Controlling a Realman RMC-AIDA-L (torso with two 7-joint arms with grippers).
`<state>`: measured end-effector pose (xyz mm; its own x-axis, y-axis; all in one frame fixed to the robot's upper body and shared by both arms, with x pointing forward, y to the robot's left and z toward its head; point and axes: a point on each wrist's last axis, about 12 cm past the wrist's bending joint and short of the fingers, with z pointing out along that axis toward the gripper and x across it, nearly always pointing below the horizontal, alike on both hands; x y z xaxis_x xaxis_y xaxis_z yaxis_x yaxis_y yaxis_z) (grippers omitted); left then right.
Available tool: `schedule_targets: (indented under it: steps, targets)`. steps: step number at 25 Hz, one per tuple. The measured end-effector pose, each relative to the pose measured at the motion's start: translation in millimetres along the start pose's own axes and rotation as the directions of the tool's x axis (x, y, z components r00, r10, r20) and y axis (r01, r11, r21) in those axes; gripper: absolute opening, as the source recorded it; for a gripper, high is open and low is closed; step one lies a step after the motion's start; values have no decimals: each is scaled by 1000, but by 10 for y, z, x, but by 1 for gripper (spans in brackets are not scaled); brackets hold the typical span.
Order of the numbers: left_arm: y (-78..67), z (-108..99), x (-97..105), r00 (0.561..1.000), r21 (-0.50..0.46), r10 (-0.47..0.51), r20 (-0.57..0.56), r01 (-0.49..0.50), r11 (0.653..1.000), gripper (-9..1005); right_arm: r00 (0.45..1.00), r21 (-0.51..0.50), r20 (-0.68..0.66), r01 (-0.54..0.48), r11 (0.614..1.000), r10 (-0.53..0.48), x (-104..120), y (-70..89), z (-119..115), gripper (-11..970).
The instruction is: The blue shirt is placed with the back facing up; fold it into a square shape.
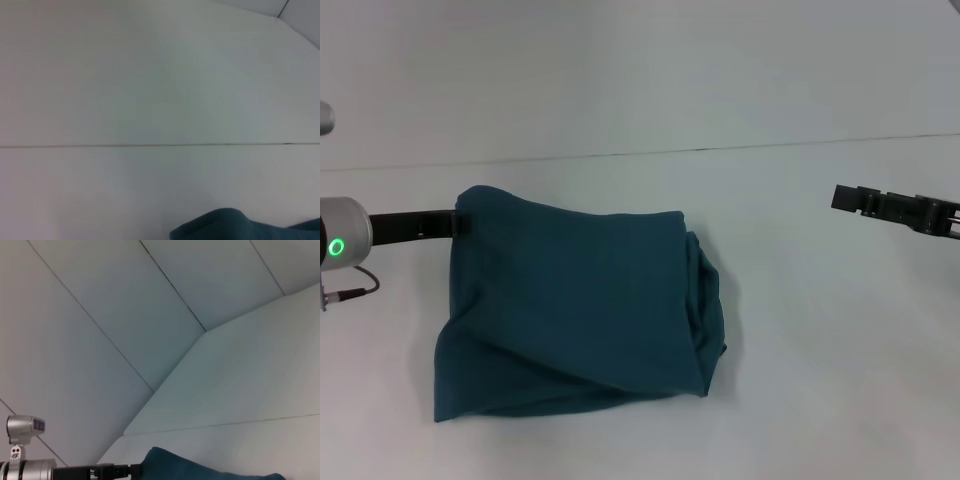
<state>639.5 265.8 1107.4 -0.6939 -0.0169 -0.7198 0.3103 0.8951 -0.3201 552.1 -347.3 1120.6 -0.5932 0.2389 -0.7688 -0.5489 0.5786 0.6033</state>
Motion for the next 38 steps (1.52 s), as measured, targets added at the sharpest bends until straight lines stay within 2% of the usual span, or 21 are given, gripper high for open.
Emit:
schedule_targets:
  steps: [12, 18, 21, 23, 25, 26, 27, 28, 32, 34, 36, 38]
  targets:
    - [31, 33, 76, 998, -41, 38, -45, -39, 998, 106, 1000, 0, -1, -7, 1000, 7, 18, -5, 3, 941]
    - [142, -112, 36, 997, -96, -67, 24, 69, 993, 196, 1000, 1, 0, -5, 1000, 5, 20, -7, 5, 940]
    - [52, -194, 20, 996, -48, -80, 41, 82, 996, 253, 1000, 1, 0, -7, 1000, 7, 30, -6, 6, 940]
    - [-35, -207, 37, 994, 16, -103, 23, 102, 995, 292, 1000, 1, 0, -10, 1000, 10, 44, -7, 3, 940]
    - [-89, -208, 95, 987, 85, -159, 2, 159, 984, 330, 1000, 2, 0, -11, 1000, 11, 56, -8, -3, 940]
    - [-89, -208, 95, 987, 85, -159, 2, 159, 984, 406, 1000, 3, 0, -12, 1000, 12, 62, -8, -6, 941]
    - [-89, -230, 198, 968, 150, -250, -7, 248, 957, 481, 1000, 3, 1, -13, 1000, 13, 64, -9, -10, 941]
    - [-87, -238, 216, 962, 165, -274, -7, 271, 948, 557, 1000, 3, 1, -13, 1000, 13, 67, -9, -13, 941]
    - [12, -332, 443, 883, 241, -466, -51, 463, 853, 556, 1000, 6, 0, -14, 1000, 14, 72, -15, -41, 940]
    - [73, -392, 570, 844, 271, -531, -75, 530, 804, 556, 1000, 8, 0, -14, 1000, 14, 73, -18, -48, 940]
    - [127, -452, 681, 822, 288, -563, -86, 562, 776, 554, 1000, 17, 0, -24, 1000, 24, 60, -31, -58, 940]
    - [161, -502, 756, 821, 293, -563, -90, 562, 773, 553, 998, 33, -6, -56, 998, 57, -2, -53, -61, 940]
